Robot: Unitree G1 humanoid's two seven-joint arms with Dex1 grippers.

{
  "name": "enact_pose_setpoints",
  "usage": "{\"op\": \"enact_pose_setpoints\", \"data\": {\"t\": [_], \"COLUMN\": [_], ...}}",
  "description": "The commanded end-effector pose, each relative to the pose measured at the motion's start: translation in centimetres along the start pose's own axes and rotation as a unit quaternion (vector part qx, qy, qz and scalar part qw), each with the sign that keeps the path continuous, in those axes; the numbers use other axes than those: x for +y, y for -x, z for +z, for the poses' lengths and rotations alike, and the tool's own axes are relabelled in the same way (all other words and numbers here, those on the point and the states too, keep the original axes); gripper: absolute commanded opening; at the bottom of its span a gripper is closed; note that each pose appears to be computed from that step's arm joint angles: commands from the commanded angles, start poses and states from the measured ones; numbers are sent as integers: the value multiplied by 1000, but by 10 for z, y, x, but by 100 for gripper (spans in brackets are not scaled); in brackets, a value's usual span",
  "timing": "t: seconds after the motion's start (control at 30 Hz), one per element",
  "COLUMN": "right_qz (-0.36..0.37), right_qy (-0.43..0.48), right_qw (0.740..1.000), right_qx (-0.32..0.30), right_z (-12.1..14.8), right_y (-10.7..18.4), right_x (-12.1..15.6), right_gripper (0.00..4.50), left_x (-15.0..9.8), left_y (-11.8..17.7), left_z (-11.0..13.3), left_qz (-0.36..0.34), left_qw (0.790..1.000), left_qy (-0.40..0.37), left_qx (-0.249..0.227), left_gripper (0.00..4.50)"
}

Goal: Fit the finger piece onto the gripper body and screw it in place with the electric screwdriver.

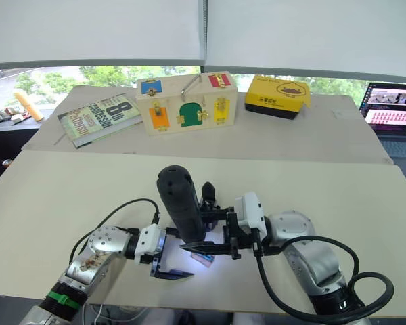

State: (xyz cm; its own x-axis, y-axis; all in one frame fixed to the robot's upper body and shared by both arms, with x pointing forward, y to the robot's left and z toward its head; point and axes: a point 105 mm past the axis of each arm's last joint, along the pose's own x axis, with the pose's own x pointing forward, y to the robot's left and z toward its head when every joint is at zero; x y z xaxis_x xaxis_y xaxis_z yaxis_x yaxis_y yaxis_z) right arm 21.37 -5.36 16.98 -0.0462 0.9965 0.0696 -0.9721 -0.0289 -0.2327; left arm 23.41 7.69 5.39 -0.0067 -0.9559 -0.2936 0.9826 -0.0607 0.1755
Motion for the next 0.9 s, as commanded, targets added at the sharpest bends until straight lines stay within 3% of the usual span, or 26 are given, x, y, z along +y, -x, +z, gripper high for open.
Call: {"op": "enact_pose_setpoints", "data": {"t": [0.03,0.9], "right_qz": [0,-3], "right_qy": [32,27], "right_qw": [999,1000], "right_qx": [-18,-14], "right_z": [12,7], "right_y": [2,0], "right_x": [1,-1], "right_gripper": [190,190], "left_x": [-14,-13], "left_y": [-12,-12], "left_z": [-15,-17], "left_qz": [-23,-20], "left_qw": [999,999], "left_qy": [32,36], "left_qx": [13,17], "left_gripper": [445,445]}}
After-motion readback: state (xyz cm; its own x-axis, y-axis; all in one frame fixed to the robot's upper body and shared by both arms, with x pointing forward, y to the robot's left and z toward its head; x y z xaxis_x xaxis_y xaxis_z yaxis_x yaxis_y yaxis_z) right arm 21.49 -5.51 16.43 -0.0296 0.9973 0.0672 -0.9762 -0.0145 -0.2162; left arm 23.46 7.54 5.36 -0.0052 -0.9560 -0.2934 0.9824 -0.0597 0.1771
